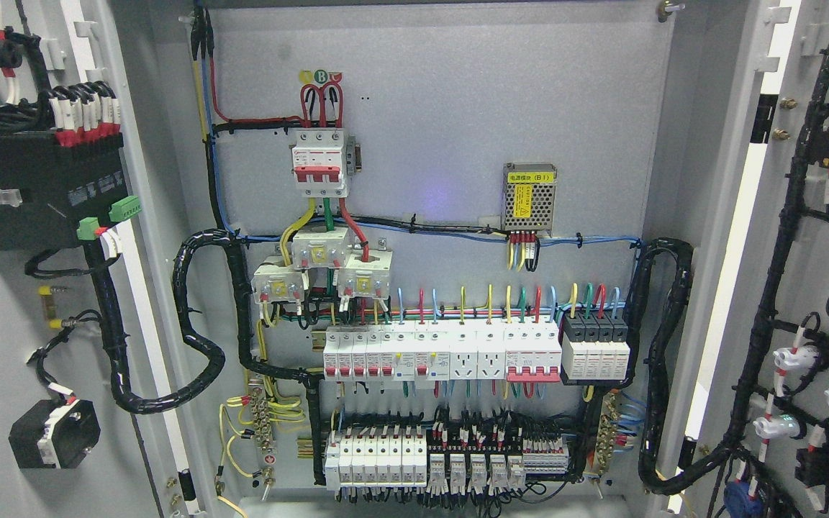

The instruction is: Open door with both hands

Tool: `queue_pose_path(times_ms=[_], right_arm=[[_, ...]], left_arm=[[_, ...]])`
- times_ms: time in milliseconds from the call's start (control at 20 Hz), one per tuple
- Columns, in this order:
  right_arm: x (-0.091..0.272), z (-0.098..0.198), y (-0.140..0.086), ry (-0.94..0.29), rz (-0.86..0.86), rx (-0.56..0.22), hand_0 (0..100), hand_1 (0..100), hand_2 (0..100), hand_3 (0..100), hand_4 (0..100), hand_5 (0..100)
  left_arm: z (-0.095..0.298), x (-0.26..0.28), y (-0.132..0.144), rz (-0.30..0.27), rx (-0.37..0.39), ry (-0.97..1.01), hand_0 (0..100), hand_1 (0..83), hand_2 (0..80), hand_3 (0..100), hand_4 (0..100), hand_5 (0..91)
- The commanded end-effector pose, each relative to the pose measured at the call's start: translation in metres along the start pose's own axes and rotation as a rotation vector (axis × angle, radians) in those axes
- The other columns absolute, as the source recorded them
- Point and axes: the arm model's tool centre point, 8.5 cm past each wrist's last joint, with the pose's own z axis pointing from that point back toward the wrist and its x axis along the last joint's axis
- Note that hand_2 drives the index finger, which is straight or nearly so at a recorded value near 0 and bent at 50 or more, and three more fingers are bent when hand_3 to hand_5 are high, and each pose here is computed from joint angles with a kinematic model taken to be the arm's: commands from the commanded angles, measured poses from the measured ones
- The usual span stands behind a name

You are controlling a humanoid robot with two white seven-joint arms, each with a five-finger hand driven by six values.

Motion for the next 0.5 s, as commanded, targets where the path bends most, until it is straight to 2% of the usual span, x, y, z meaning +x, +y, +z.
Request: queue_pose_path(times_ms=[0,150,250,451], right_arm=[[0.006,-0.003,-0.016,0.017,0.038,0.015,0,0,0,0,0,0],[0.009,-0.005,-0.022,0.019,0.059,0.027,0,0,0,0,0,0],[0.009,-0.005,-0.021,0.022,0.062,0.046,0,0,0,0,0,0],[0.008,-0.001,-0.039,0.048,0.107,0.027,0,0,0,0,0,0]], left_arm=[[0.008,0.02,0.038,-0.146,0.023,-0.144,0,0.0,0.0,0,3,0.0],[0.009,0.019,0.052,-0.181,0.033,-0.119,0,0.0,0.0,0,3,0.0],[0.009,0.019,0.059,-0.178,0.053,-0.12,0,0.0,0.0,0,3,0.0],[0.004,0.022,0.075,-0.204,0.066,-0.087,0,0.0,0.0,0,3,0.0]])
